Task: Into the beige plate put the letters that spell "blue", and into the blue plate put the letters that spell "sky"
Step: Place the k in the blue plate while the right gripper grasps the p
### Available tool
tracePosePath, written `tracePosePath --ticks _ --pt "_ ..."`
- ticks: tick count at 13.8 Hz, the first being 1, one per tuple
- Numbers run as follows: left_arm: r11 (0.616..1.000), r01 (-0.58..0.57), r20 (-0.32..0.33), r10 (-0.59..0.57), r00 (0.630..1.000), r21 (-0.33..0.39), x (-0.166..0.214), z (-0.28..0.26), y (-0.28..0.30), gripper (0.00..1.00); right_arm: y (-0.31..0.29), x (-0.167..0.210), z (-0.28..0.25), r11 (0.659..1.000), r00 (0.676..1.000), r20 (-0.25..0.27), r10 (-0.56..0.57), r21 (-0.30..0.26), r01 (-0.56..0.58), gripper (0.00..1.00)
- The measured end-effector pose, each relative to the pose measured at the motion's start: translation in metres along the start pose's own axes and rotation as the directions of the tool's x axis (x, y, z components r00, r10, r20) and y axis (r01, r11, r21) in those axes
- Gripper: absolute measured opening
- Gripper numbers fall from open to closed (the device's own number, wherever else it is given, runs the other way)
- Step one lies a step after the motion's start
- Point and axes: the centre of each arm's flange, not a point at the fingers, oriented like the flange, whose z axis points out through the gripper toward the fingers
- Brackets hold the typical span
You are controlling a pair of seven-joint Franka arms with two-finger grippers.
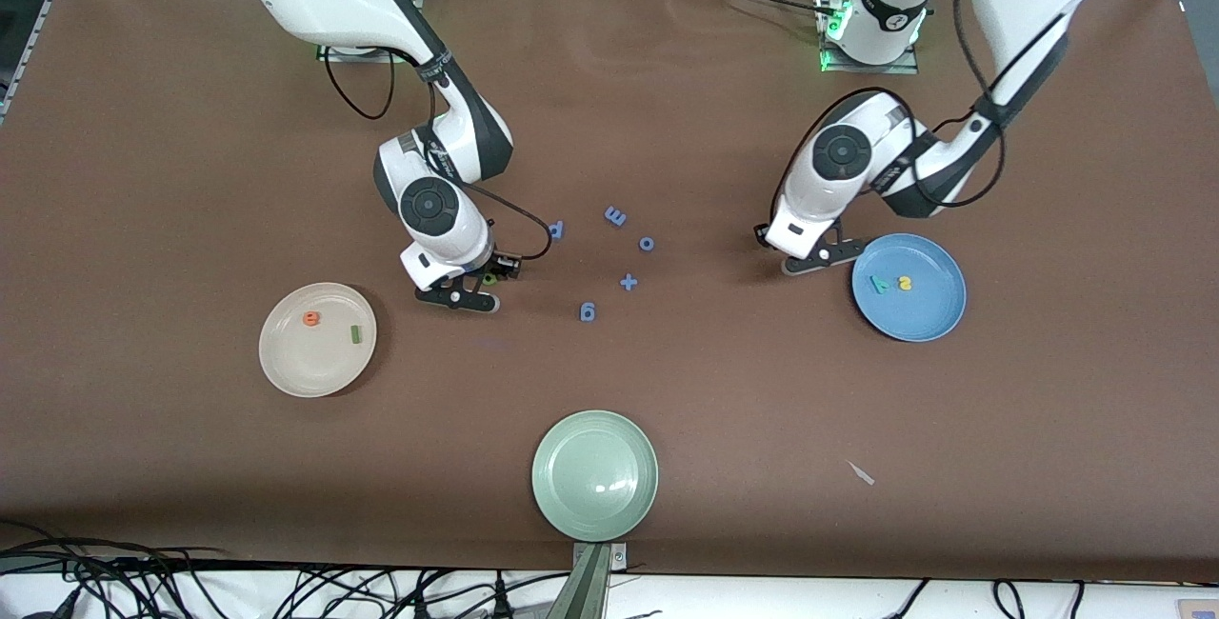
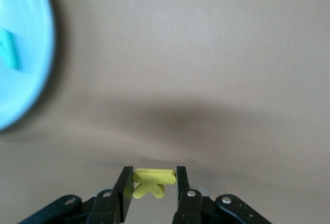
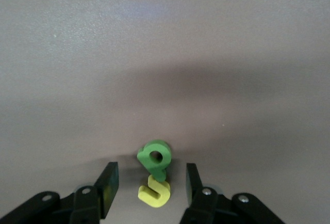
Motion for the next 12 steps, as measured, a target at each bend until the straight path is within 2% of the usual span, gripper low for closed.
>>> tracePosePath --ticks 4,8,9,12 --pt "1.000 -0.006 0.024 0.006 1.000 0.018 0.055 -0.040 -0.058 0.38 0.003 -0.003 0.005 1.000 1.000 -0.005 0.000 0.003 0.000 0.59" --pt "0.999 -0.026 0.047 0.025 0.999 0.025 0.090 -0.041 -0.122 0.38 0.002 -0.005 0.006 1.000 1.000 -0.014 -0.016 -0.005 0.016 0.56" --pt "0.999 -0.022 0.052 0.021 0.998 0.023 0.097 -0.040 -0.141 0.38 0.002 -0.005 0.006 1.000 1.000 -0.017 -0.020 -0.007 0.020 0.51" --pt "0.999 -0.028 0.056 0.026 0.998 0.037 0.108 -0.033 -0.179 0.38 0.005 -0.003 0.008 1.000 0.999 -0.034 -0.025 -0.008 0.025 0.51"
